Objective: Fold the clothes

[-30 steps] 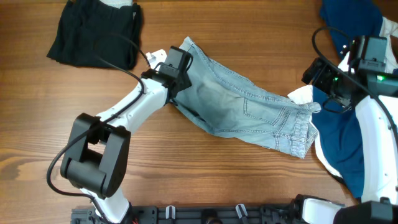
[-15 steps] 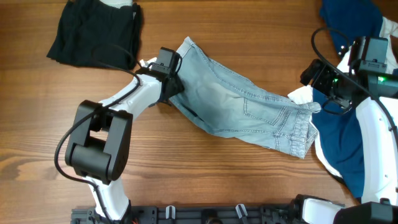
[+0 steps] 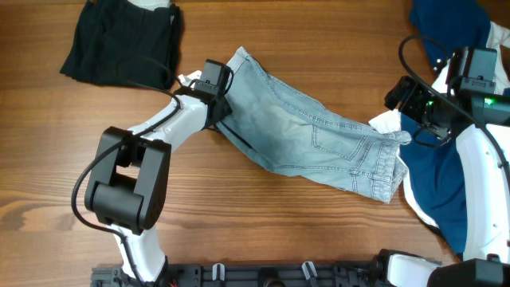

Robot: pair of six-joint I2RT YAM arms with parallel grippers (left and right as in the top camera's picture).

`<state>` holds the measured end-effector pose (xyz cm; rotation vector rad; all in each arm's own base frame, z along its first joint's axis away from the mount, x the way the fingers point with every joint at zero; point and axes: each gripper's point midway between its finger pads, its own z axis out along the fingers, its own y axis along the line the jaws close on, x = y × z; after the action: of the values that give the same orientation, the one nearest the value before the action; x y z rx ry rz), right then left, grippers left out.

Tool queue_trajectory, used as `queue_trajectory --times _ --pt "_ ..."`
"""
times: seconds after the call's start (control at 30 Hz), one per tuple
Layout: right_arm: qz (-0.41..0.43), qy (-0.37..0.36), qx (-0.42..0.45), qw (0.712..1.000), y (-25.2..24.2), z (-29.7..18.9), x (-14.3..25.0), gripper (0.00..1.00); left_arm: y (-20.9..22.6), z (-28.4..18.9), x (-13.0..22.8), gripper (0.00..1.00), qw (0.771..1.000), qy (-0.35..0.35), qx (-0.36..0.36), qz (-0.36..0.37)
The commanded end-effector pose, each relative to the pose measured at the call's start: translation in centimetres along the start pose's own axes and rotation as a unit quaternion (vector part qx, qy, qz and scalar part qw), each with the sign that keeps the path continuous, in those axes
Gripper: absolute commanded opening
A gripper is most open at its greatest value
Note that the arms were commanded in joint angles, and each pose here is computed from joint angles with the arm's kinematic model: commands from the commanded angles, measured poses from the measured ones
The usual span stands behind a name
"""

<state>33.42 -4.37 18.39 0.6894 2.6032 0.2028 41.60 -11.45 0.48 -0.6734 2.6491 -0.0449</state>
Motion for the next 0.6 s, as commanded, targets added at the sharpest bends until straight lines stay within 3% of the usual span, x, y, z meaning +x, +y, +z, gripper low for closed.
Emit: queue_trajectory --times 0.0,0.2,0.37,0.57 --pt "-0.008 0.005 -0.007 1.000 0.3 -0.1 0.1 1.00 2.0 0.8 -1.3 0.04 0.999 -0.020 -0.039 -0.011" --pt "-0.008 0.011 -0.021 1.000 0.8 -0.1 0.3 1.00 7.7 0.4 -0.8 0.04 0.988 0.026 -0.112 -0.099" --pt "-0.020 0.018 -0.037 0.999 1.9 0.0 0.8 1.00 13.8 -2.1 0.9 0.04 0.953 0.083 -0.199 -0.214" --pt "-0.067 0.033 -0.054 0.996 4.9 0.3 2.5 0.97 15.2 -4.1 3.2 0.06 0.935 0.155 -0.215 -0.235"
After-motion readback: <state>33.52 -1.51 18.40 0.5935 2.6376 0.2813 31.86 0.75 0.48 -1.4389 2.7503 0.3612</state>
